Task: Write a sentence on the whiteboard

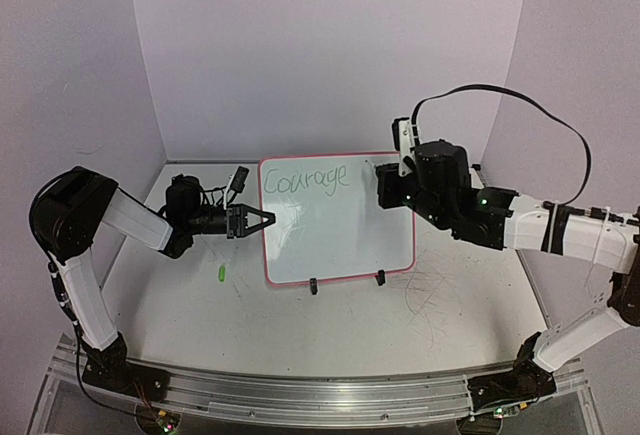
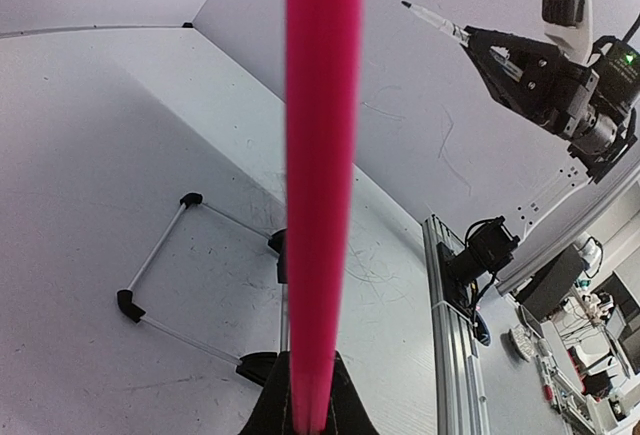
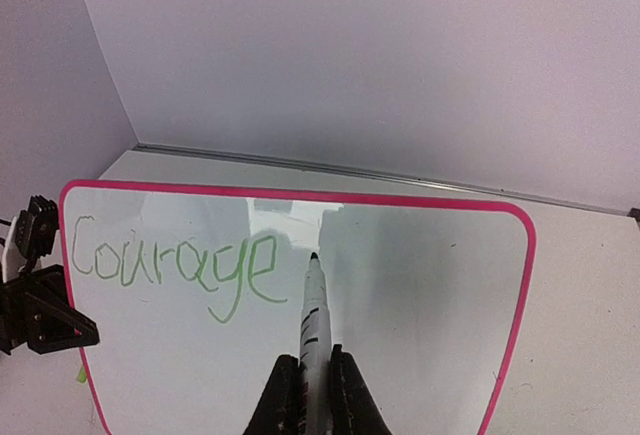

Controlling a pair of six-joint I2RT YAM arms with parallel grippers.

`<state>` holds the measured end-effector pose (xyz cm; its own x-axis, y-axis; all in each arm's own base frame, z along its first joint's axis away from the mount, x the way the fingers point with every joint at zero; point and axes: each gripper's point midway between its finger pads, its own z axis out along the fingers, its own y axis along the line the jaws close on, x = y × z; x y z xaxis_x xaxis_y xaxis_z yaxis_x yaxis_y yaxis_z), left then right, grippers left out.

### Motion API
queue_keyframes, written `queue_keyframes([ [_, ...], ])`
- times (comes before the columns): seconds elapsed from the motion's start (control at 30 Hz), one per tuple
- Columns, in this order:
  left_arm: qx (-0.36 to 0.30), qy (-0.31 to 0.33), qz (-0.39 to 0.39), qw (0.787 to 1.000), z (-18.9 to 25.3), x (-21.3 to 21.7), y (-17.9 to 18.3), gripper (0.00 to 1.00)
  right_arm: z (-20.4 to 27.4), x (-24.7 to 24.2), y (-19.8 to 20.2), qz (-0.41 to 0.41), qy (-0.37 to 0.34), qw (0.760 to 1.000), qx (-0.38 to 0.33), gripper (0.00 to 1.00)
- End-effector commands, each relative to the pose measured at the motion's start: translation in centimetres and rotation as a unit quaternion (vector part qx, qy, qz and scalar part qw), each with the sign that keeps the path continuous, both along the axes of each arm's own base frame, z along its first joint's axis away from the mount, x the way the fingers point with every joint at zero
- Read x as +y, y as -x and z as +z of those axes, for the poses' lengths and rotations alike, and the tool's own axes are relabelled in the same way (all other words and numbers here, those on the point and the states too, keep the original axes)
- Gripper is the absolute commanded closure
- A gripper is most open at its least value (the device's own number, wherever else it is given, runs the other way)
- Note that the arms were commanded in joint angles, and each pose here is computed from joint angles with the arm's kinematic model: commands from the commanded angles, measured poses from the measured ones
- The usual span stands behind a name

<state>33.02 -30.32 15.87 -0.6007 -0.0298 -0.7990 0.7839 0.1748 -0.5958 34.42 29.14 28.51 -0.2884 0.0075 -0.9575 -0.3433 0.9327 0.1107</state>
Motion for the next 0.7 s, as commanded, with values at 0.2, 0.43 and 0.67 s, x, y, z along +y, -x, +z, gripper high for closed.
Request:
queue_keyframes([
  [0.2, -0.001, -0.017, 0.037, 0.999, 0.6, 0.7, -1.2, 1.00, 1.6, 0.7, 1.5, 0.043, -0.079, 0.996, -0.018, 1.00],
  [0.43, -0.004, -0.019, 0.037, 0.999, 0.8, 0.6, -1.2, 1.00, 1.6, 0.9, 1.6, 0.050, -0.078, 0.995, -0.018, 1.00],
  [0.67, -0.006, -0.024, 0.037, 0.999, 0.7, 0.4, -1.0, 1.00, 0.9, 1.1, 1.7, 0.058, -0.053, 0.997, -0.013, 1.00],
])
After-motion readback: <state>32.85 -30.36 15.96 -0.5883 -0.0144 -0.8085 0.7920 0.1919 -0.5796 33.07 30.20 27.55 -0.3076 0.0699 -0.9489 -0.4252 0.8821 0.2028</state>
